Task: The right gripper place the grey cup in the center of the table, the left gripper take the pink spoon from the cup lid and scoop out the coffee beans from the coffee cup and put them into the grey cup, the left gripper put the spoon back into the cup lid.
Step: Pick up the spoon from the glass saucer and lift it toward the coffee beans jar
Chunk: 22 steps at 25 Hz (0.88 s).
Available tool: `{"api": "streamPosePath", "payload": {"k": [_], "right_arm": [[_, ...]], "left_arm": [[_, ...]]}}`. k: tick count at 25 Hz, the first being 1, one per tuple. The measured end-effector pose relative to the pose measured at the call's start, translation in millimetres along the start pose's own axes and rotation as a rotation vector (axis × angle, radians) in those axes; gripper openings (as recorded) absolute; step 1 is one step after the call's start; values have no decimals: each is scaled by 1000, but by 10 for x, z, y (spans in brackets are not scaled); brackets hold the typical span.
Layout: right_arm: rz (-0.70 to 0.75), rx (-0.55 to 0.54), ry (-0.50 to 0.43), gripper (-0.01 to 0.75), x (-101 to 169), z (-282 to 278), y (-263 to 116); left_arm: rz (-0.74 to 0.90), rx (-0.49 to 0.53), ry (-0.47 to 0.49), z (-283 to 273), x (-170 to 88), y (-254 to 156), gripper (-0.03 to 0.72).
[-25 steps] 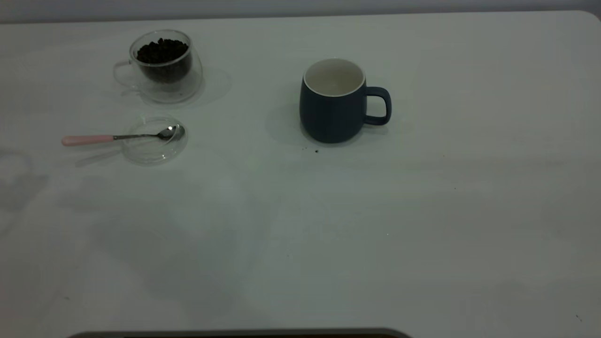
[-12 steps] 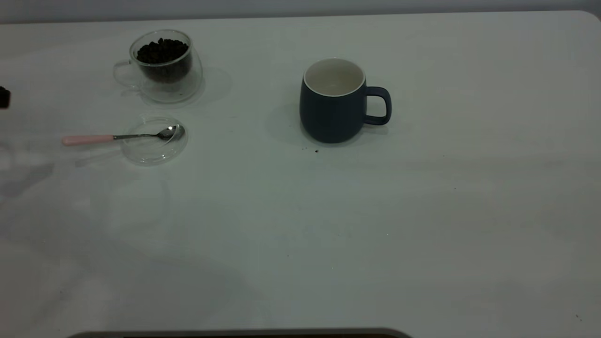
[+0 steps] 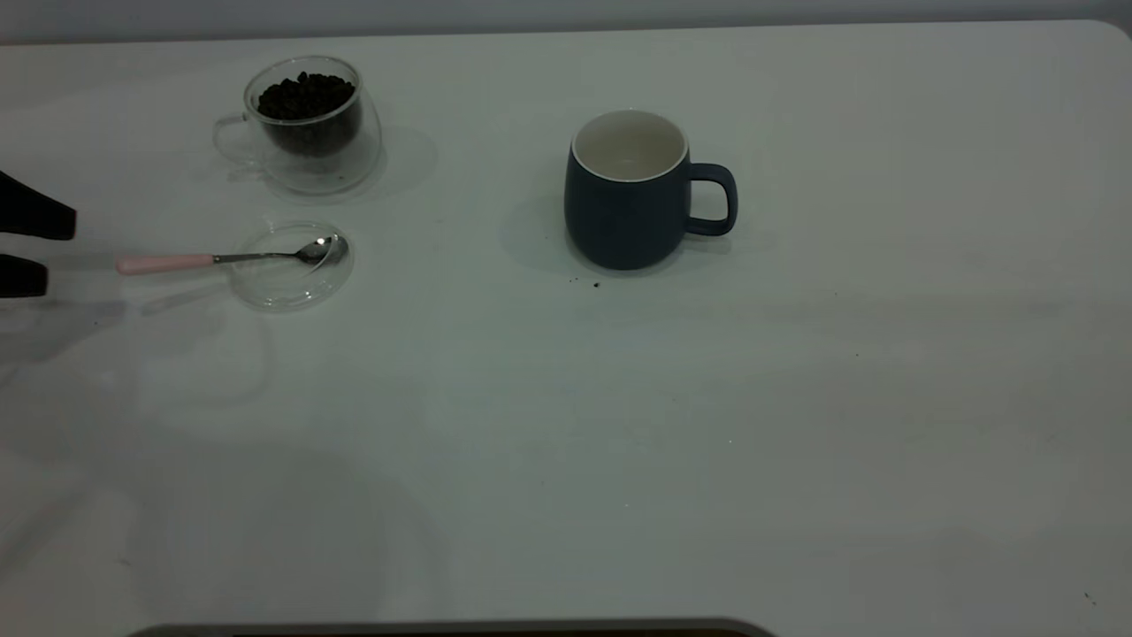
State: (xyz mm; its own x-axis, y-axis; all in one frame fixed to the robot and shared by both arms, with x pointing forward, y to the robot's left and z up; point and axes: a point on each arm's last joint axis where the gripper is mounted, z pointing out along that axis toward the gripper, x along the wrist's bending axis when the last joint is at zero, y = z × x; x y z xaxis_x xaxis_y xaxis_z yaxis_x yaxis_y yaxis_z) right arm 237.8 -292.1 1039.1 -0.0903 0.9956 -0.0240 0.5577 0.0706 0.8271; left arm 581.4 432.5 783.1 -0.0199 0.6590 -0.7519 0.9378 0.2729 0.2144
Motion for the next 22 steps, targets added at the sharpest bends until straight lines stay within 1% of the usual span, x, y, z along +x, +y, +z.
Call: {"api": "streamPosePath", "payload": {"k": [4, 8, 13, 22], "right_arm": [[0, 0, 0, 591, 0, 0, 0], [0, 0, 0, 591, 0, 0, 0], [-1, 0, 0, 591, 0, 0, 0], [-1, 0, 0, 591, 0, 0, 0]], "left_arm": [[-3, -23, -44, 103, 34, -21, 718], [-1, 0, -68, 247, 16, -51, 718], [14, 16, -86, 392, -69, -48, 705], [47, 53, -89, 562, -199, -49, 672]]}}
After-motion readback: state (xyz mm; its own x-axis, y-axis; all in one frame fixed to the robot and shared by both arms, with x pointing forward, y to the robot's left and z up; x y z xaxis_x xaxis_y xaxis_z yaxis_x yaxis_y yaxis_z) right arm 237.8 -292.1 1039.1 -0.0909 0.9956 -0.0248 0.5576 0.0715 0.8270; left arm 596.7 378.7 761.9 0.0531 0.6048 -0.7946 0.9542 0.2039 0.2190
